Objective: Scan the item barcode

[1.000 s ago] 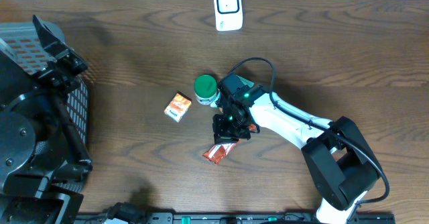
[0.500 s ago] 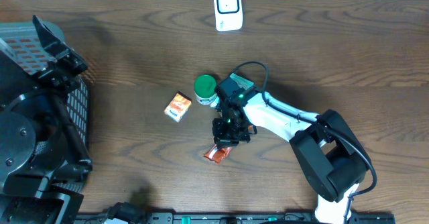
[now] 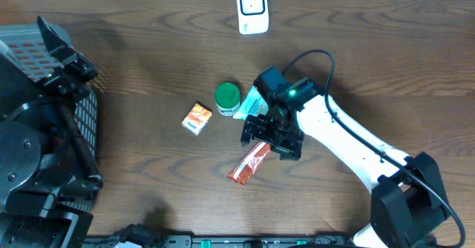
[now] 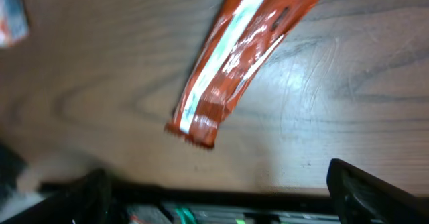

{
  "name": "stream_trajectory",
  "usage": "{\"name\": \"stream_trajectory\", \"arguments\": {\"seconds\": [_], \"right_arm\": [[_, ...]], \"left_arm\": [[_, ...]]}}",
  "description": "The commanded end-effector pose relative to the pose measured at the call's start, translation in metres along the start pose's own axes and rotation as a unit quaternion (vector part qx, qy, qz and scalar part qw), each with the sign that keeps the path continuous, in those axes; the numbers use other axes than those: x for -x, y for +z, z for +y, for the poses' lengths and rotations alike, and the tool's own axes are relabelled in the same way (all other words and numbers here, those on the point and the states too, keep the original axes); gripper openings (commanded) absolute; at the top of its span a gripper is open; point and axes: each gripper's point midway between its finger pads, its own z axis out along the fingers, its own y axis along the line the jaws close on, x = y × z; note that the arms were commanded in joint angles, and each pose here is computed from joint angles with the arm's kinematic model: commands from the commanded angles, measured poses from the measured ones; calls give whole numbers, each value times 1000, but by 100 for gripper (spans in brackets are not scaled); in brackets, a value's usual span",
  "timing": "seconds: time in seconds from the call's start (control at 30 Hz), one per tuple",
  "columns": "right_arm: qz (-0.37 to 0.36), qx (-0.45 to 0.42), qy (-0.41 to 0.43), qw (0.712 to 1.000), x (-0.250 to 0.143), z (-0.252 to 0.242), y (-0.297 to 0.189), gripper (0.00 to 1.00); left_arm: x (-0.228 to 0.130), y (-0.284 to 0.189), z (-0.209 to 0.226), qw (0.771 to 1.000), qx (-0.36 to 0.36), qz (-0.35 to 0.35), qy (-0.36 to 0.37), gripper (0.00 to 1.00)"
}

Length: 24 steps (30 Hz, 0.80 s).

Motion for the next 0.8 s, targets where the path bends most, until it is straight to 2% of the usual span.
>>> {"name": "stream_trajectory", "arguments": {"seconds": [0.0,0.1,0.23,0.37,0.43,0.77], "right_arm": [[-3,-33,128,991,3,-27,33,93],[-35,-13,143,989,18,-29,50,86],[-80,-13,156,984,34,-33,55,87],[-88,-25,167,982,34,-42,60,84],[-94,-29,172,980,32,-47,68,79],[-116,-16,184,976,21,-57,101,63]], "left_arm": [[1,1,1,1000,4,-1,-9,98],[1,1,1,1000,4,-1,-9,98],[1,1,1,1000,4,-1,-9,98],[1,1,1,1000,4,-1,-9,97],[1,1,1,1000,4,-1,-9,98],[-3,5,-4,1000,4,4,-3,98]]}}
